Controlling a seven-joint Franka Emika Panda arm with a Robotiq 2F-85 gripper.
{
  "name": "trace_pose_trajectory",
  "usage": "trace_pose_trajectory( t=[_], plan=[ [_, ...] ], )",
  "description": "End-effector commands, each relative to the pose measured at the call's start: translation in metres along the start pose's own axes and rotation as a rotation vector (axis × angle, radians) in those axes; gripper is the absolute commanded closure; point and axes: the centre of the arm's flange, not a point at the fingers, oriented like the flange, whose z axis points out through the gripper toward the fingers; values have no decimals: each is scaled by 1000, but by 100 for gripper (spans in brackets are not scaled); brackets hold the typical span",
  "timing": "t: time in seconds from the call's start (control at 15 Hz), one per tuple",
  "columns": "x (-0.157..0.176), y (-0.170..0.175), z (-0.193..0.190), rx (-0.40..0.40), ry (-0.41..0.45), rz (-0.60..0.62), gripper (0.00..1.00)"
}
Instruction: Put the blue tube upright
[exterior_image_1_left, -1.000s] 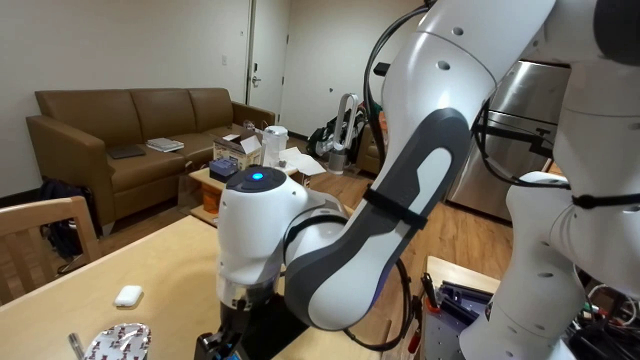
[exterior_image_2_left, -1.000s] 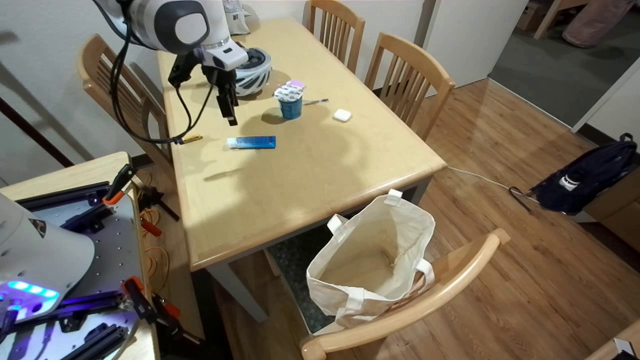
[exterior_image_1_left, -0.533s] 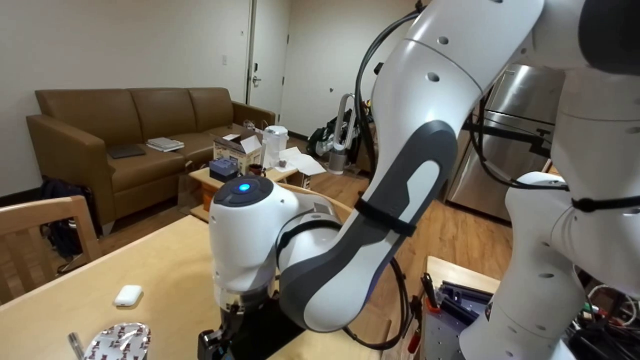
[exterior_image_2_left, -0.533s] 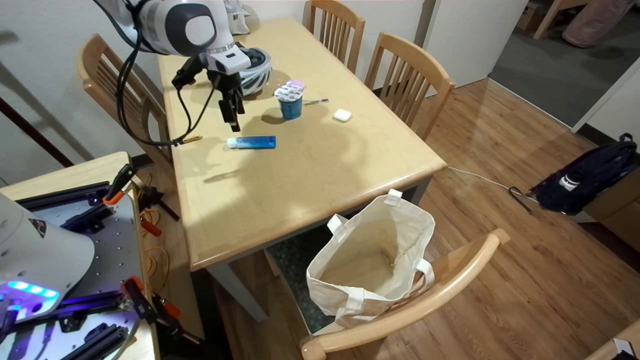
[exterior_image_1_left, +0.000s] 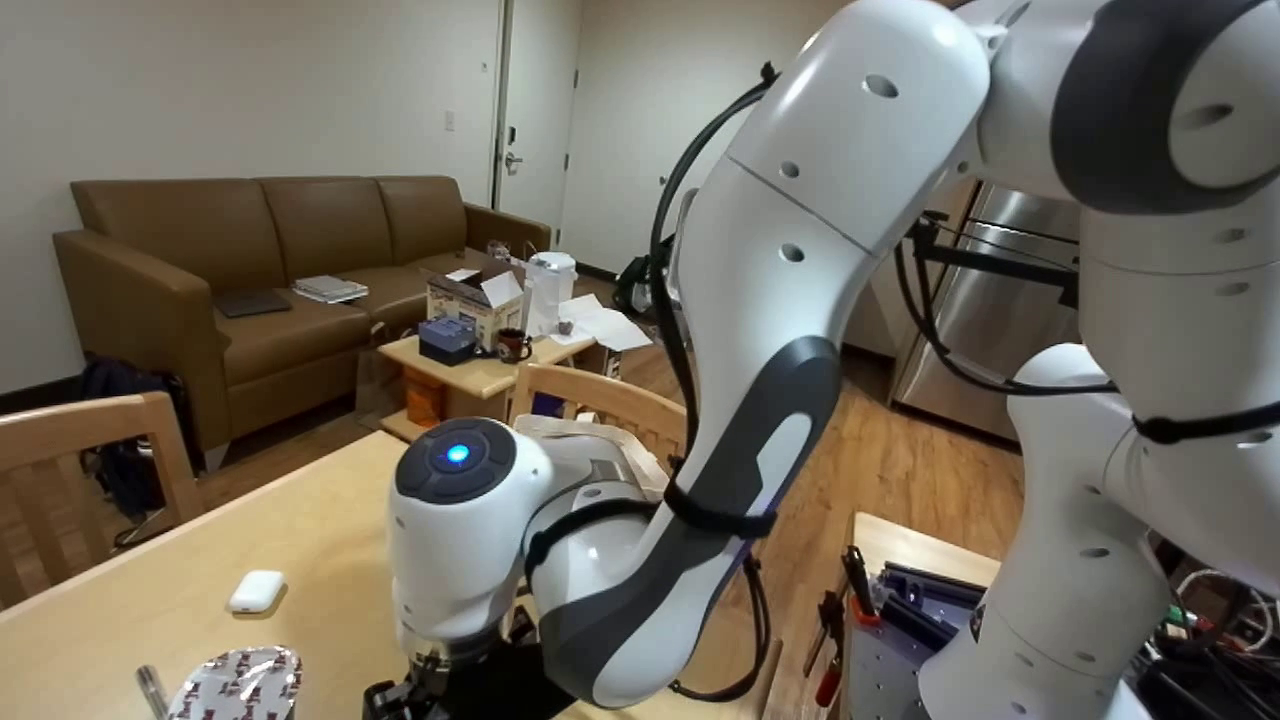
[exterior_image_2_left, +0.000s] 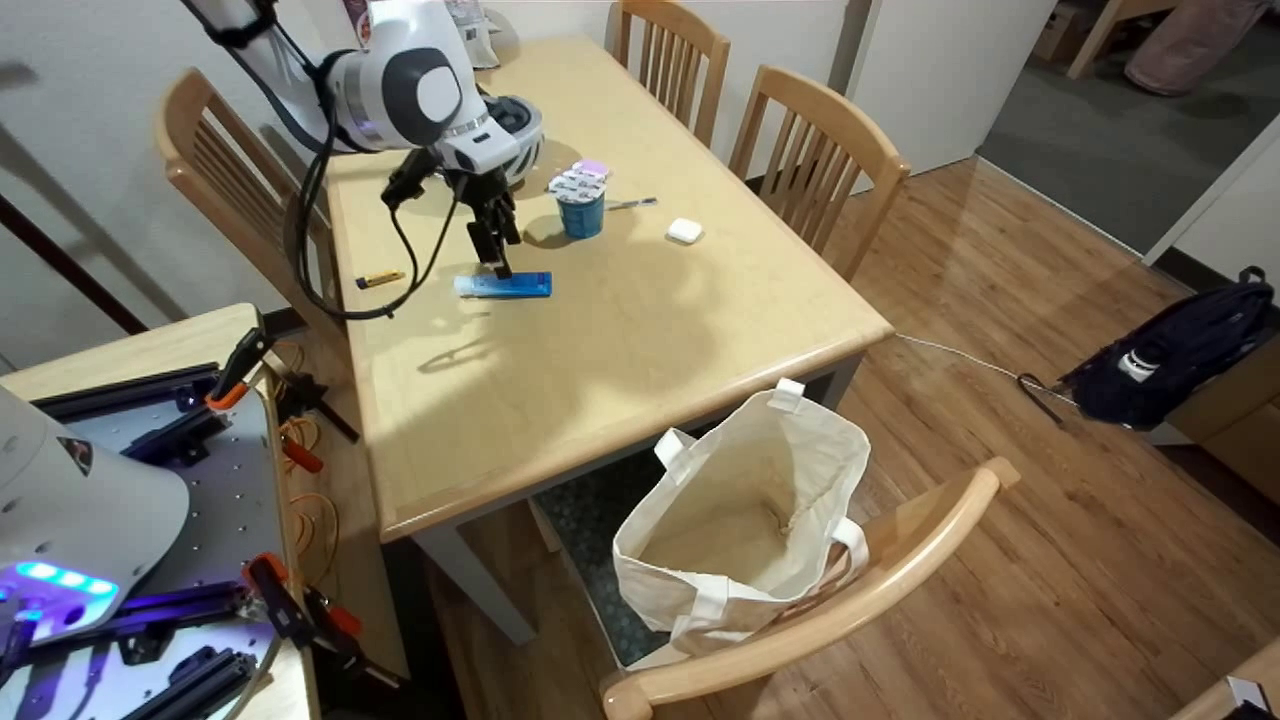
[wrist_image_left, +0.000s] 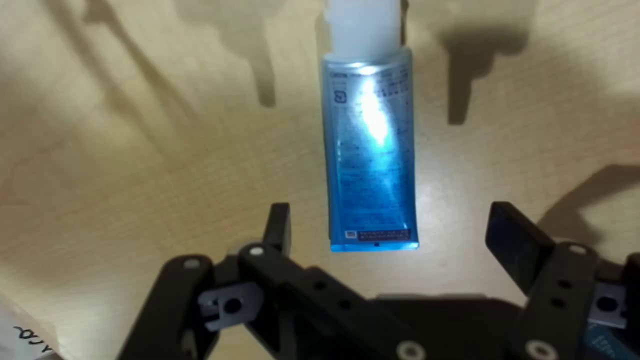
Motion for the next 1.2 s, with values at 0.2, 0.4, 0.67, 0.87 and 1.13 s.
trace_pose_trajectory(
  t=[0.2, 0.4, 0.67, 0.87, 1.13],
  plan=[
    [6, 7, 23, 8, 75, 17, 0],
    [11, 11, 26, 38, 54, 19, 0],
    [13, 6, 29, 121, 35, 17, 0],
    [11, 6, 36, 147, -27, 22, 0],
    [7, 10, 46, 110, -130, -6, 0]
  ],
)
